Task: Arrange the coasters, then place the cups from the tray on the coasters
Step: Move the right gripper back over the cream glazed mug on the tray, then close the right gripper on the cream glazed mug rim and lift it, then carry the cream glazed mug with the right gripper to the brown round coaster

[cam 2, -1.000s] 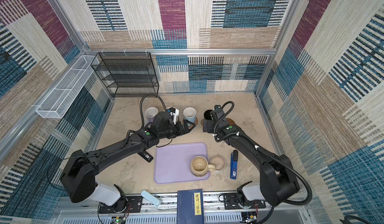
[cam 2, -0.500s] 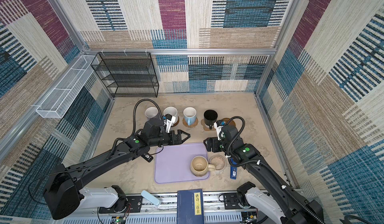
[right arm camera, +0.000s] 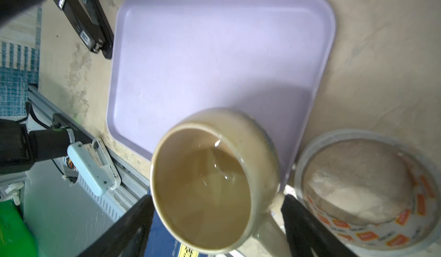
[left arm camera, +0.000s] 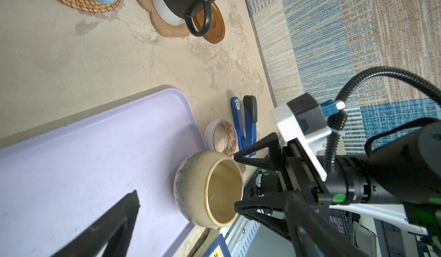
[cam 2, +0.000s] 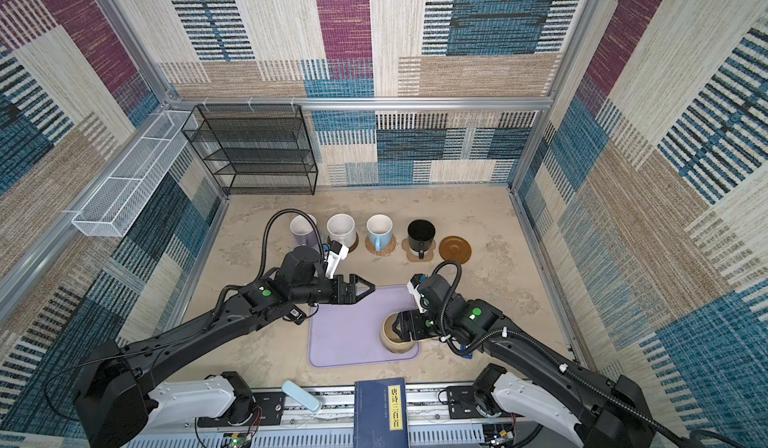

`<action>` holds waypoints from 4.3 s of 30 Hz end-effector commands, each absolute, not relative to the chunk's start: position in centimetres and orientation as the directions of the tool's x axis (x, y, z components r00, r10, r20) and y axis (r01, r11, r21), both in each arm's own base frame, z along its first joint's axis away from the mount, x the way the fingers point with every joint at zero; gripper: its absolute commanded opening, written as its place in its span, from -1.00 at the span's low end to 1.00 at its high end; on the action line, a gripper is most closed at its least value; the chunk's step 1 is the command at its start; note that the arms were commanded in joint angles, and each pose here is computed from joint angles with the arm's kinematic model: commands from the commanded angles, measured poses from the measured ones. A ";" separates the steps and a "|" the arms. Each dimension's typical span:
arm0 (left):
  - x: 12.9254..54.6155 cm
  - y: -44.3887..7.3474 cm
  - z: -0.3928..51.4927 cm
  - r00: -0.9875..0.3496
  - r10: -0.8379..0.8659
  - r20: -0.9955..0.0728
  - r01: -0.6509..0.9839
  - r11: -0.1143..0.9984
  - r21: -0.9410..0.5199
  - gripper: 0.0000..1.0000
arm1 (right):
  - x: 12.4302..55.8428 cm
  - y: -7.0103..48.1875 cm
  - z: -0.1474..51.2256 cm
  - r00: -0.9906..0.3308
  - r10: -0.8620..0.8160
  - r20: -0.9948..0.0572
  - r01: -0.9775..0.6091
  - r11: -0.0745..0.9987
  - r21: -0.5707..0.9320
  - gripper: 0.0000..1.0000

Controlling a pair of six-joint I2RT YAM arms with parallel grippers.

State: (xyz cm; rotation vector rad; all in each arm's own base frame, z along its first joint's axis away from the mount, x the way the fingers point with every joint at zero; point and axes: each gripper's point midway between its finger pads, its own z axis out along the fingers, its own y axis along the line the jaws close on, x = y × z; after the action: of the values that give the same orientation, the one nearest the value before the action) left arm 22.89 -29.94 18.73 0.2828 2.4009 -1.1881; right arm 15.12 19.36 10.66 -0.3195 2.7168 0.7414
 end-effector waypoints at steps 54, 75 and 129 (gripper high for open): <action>24.3 -28.6 17.4 -0.866 -0.119 -0.485 0.301 0.650 -0.698 0.98 | 16.1 21.8 6.9 -0.902 -0.162 -0.401 -0.275 0.930 0.244 -0.43; 24.6 -28.4 21.1 -0.814 -0.207 -0.543 0.343 0.583 -0.736 0.97 | 18.7 23.2 11.3 -0.833 -0.136 -0.536 -0.309 0.918 0.247 -1.00; 34.4 -43.4 23.3 -0.874 -0.025 -0.484 0.403 0.518 -0.754 1.00 | 41.4 2.3 13.5 -0.800 0.082 -0.594 0.087 0.996 0.020 -1.00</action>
State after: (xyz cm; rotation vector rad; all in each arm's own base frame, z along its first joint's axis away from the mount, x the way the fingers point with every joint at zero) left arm 34.48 -43.06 23.08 0.3079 2.3199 -1.2947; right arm 39.76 2.23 12.82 0.1445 2.5777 -0.0125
